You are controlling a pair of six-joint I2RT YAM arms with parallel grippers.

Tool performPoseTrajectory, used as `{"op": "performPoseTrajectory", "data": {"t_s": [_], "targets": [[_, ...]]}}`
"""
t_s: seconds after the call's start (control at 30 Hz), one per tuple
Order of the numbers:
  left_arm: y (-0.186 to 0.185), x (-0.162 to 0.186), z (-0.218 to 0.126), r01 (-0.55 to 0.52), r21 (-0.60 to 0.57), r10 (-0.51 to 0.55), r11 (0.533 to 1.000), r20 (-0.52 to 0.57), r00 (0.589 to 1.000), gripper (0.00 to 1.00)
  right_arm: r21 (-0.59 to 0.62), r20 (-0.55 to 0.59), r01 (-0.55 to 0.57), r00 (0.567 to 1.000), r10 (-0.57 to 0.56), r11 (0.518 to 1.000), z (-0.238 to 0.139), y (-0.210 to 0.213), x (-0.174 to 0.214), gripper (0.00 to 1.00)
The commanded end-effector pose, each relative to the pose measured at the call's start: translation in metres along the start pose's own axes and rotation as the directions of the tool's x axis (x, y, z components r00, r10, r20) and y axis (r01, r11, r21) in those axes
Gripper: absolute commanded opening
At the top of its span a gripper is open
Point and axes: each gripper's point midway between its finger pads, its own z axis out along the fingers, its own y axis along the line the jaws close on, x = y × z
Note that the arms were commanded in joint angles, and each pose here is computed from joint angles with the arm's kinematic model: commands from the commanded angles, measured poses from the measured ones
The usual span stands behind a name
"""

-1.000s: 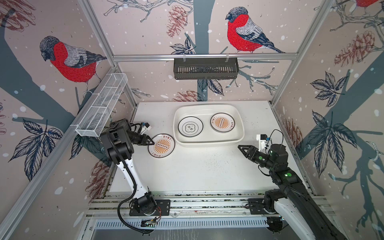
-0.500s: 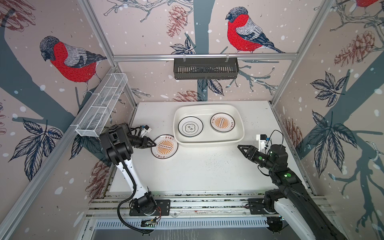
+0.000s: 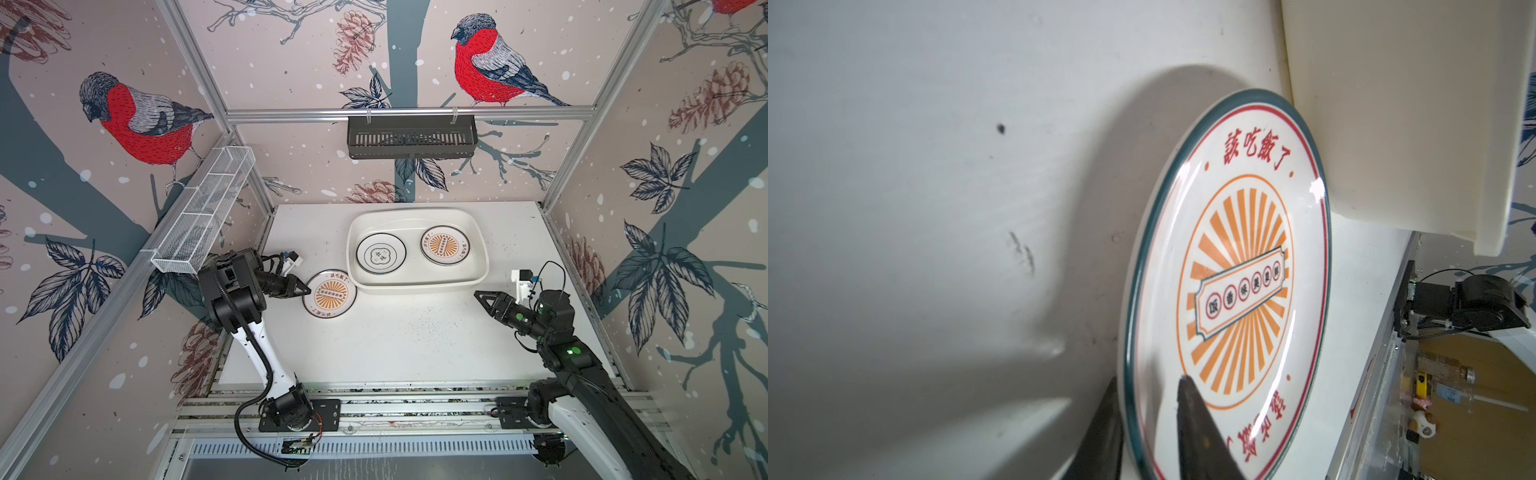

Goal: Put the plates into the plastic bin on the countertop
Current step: 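Pinch the sunburst plate's edge with the left gripper and tilt it up, then hold the tilted sunburst plate upright on the table with the left gripper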

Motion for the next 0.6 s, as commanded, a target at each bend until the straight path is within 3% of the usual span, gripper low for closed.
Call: {"op": "performPoseTrajectory", "data": {"t_s": [0.0,0.57], "targets": [[0.003,0.009,-0.004,-0.015,-0.037,0.014,0.999,-0.04,0.999,0.21,-0.031,0.018,0.012,1.0,-0.011,0.999,0.0,0.008,-0.005,0.51],[-0.023,0.008,-0.025,-0.056,-0.041,0.055,0.998,-0.028,0.998,0.06,-0.039,0.017,0.019,1.0,-0.019,0.999,0.0,0.01,-0.005,0.51]]}}
